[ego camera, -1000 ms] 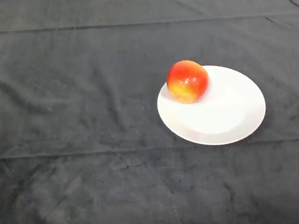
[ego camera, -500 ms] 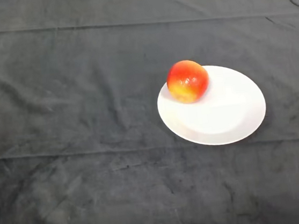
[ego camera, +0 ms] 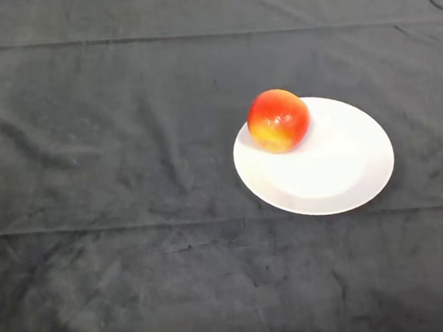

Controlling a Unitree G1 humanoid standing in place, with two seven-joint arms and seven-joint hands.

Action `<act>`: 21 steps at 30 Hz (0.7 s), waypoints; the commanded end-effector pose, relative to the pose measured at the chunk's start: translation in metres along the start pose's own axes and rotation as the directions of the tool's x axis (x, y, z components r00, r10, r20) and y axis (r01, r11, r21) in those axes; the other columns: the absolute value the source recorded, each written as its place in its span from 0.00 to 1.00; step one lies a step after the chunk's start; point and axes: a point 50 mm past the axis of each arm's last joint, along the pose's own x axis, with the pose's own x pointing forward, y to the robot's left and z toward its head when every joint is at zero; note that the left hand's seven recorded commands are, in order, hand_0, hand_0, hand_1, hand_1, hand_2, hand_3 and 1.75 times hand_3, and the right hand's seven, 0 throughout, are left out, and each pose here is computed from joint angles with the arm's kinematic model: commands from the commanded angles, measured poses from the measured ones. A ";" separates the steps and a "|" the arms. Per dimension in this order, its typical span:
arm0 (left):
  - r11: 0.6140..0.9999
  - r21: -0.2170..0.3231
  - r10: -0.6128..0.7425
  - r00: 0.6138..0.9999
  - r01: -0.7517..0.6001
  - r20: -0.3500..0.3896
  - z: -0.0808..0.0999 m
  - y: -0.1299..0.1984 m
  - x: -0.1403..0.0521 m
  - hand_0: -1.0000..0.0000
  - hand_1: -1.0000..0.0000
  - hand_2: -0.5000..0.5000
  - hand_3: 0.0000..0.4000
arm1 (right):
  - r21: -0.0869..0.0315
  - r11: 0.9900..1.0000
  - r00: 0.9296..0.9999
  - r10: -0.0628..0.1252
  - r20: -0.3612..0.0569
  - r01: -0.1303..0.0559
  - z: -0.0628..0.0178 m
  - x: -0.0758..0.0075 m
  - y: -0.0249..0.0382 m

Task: Move the apple to the plate

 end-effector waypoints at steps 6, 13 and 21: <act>0.999 -0.024 0.039 0.999 -0.039 0.006 0.002 0.000 0.006 1.00 1.00 0.50 0.00 | 0.011 1.000 1.000 0.013 0.011 -0.013 0.0048 0.0040 0.0063; 0.999 -0.024 0.037 0.999 -0.037 0.005 0.002 -0.001 0.006 1.00 1.00 0.50 0.00 | 0.011 1.000 1.000 0.013 0.011 -0.013 0.0049 0.0040 0.0063; 0.999 -0.024 0.034 0.999 -0.034 0.004 0.002 -0.002 0.006 1.00 1.00 0.50 0.00 | 0.011 1.000 1.000 0.013 0.011 -0.013 0.0049 0.0040 0.0063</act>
